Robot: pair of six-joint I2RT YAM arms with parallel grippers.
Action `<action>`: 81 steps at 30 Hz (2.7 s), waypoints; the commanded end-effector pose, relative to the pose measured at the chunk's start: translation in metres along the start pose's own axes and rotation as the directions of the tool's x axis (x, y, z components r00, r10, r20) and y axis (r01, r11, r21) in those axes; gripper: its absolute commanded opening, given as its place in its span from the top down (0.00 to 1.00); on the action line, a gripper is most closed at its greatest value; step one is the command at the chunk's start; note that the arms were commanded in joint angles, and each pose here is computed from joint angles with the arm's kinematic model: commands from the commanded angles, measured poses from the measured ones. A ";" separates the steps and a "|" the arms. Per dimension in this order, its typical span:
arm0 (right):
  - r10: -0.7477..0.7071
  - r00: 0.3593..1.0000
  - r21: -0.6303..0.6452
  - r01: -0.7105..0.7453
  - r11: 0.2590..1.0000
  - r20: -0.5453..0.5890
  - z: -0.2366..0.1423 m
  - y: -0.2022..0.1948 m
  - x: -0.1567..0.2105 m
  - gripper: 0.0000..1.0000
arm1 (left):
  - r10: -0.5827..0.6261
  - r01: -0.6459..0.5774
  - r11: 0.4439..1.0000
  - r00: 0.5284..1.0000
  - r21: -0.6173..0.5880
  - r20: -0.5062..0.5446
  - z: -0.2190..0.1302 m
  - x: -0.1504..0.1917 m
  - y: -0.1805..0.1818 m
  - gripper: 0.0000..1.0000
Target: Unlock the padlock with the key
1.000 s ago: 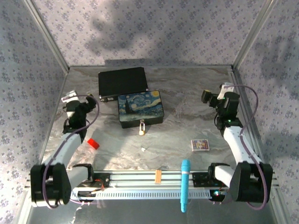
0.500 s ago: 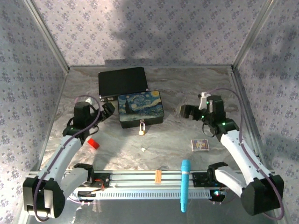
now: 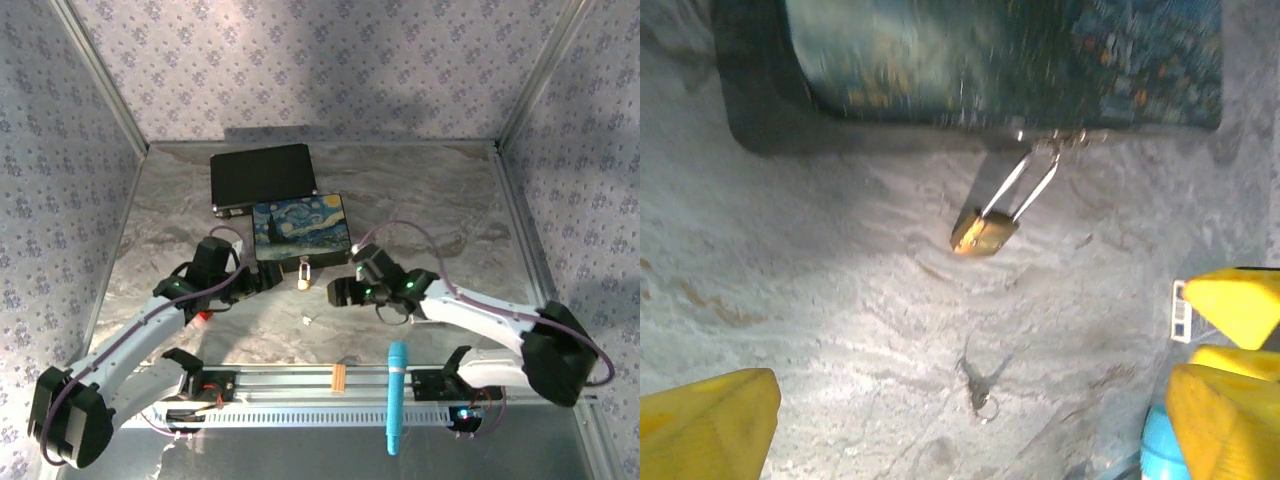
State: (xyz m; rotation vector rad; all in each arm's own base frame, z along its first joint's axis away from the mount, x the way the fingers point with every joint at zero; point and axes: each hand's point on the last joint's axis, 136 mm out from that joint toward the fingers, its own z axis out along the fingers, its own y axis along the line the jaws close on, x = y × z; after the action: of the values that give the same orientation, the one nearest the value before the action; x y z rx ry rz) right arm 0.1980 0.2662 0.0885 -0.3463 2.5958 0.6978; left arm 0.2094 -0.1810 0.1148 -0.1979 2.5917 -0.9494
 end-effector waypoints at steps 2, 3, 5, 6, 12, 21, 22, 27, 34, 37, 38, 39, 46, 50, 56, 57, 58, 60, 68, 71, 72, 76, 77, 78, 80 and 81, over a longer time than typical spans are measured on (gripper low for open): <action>0.042 0.999 -0.004 -0.042 0.999 0.013 0.023 0.033 0.009 0.27 | 0.030 -0.031 0.999 0.999 -0.039 -0.031 0.004 0.011 -0.004 0.02; 0.039 0.999 0.012 -0.039 0.999 0.008 0.028 0.037 0.014 0.29 | 0.023 -0.025 0.999 0.999 -0.029 -0.038 0.005 0.013 -0.006 0.02; 0.017 1.000 0.023 -0.017 1.000 -0.007 0.038 0.048 0.022 0.36 | 0.006 -0.006 1.000 0.999 -0.005 -0.045 0.008 0.016 -0.007 0.02; 0.013 1.000 0.029 -0.013 1.000 -0.009 0.041 0.052 0.025 0.38 | -0.002 0.001 1.000 0.999 -0.006 -0.045 0.009 0.016 -0.006 0.02; -0.001 0.999 0.090 0.005 0.996 -0.042 0.054 0.060 0.036 0.48 | -0.007 0.005 0.999 0.999 -0.036 -0.054 0.010 0.020 0.002 0.02; 0.029 0.995 0.135 -0.016 0.991 -0.096 0.074 0.058 0.050 0.57 | -0.022 0.020 0.999 0.999 -0.035 -0.036 0.010 0.021 0.006 0.00; 0.037 0.994 0.151 -0.021 0.988 -0.098 0.074 0.056 0.052 0.58 | -0.024 0.023 0.999 0.999 -0.031 -0.032 0.010 0.021 0.007 0.00; 0.070 0.990 0.234 -0.039 0.972 -0.126 0.078 0.045 0.062 0.62 | -0.023 0.022 0.999 0.999 -0.028 -0.028 0.011 0.021 0.007 0.00; 0.047 0.987 0.262 -0.005 0.965 -0.155 0.077 0.048 0.067 0.69 | -0.040 0.039 0.999 0.999 -0.028 -0.021 0.012 0.021 0.009 0.00; 0.038 0.985 0.263 0.008 0.965 -0.167 0.079 0.050 0.071 0.73 | -0.043 0.042 0.999 0.999 -0.024 -0.009 0.012 0.020 0.009 0.00; 0.041 0.984 0.262 0.005 0.965 -0.172 0.080 0.050 0.072 0.76 | -0.044 0.044 0.999 0.999 -0.024 -0.008 0.012 0.020 0.009 0.00; 0.040 0.984 0.259 0.006 0.966 -0.173 0.081 0.051 0.071 0.77 | -0.044 0.044 0.999 0.999 -0.024 -0.004 0.013 0.019 0.009 0.00; 0.055 0.981 0.206 -0.015 0.978 -0.189 0.087 0.055 0.073 0.88 | -0.060 0.060 0.998 0.998 -0.020 -0.003 0.016 0.021 0.012 0.00; 0.063 0.982 0.101 -0.045 0.994 -0.179 0.088 0.060 0.068 0.96 | -0.111 0.110 0.993 0.994 0.045 0.006 0.024 0.022 0.008 0.05; 0.091 0.982 0.026 -0.088 0.996 -0.166 0.084 0.060 0.062 1.00 | -0.229 0.214 0.963 0.970 0.160 0.080 0.031 0.019 0.001 0.13; 0.106 0.981 0.004 -0.106 0.994 -0.161 0.083 0.061 0.060 1.00 | -0.245 0.222 0.956 0.964 0.191 0.102 0.031 0.017 -0.002 0.15; 0.124 0.980 -0.016 -0.128 0.992 -0.156 0.082 0.061 0.058 1.00 | -0.259 0.229 0.949 0.958 0.218 0.123 0.031 0.015 -0.005 0.18; 0.162 0.977 -0.062 -0.172 0.983 -0.141 0.080 0.062 0.050 1.00 | -0.274 0.231 0.940 0.949 0.250 0.155 0.031 0.013 -0.010 0.22; 0.218 0.972 -0.171 -0.230 0.958 -0.090 0.068 0.068 0.023 1.00 | -0.305 0.241 0.917 0.937 0.317 0.170 0.034 0.012 -0.027 0.30; 0.263 0.963 -0.228 -0.271 0.935 -0.063 0.061 0.070 0.013 1.00 | -0.303 0.245 0.919 0.939 0.308 0.159 0.036 0.015 -0.028 0.34; 0.275 0.960 -0.242 -0.279 0.929 -0.050 0.058 0.070 0.009 1.00 | -0.306 0.248 0.920 0.939 0.304 0.157 0.037 0.016 -0.027 0.35; 0.264 0.965 -0.256 -0.256 0.932 -0.002 0.045 0.073 -0.003 1.00 | -0.308 0.253 0.922 0.938 0.292 0.159 0.040 0.021 -0.028 0.36; 0.263 0.965 -0.268 -0.252 0.930 0.006 0.042 0.076 -0.007 1.00 | -0.307 0.253 0.923 0.939 0.290 0.157 0.041 0.022 -0.028 0.38; 0.263 0.965 -0.275 -0.250 0.928 0.009 0.040 0.079 -0.008 1.00 | -0.306 0.251 0.921 0.939 0.298 0.156 0.041 0.022 -0.031 0.41; 0.266 0.964 -0.295 -0.248 0.923 0.018 0.036 0.083 -0.012 1.00 | -0.316 0.251 0.910 0.935 0.330 0.161 0.041 0.021 -0.036 0.49; 0.269 0.963 -0.301 -0.249 0.921 0.026 0.035 0.083 -0.015 1.00 | -0.320 0.250 0.905 0.933 0.343 0.165 0.040 0.020 -0.039 0.56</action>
State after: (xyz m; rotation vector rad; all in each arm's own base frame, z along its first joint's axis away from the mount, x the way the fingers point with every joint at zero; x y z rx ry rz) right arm 0.1895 0.3522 0.0856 -0.0759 2.5522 1.1262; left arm 0.2000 -0.2343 0.0902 -0.5558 2.2977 -1.2873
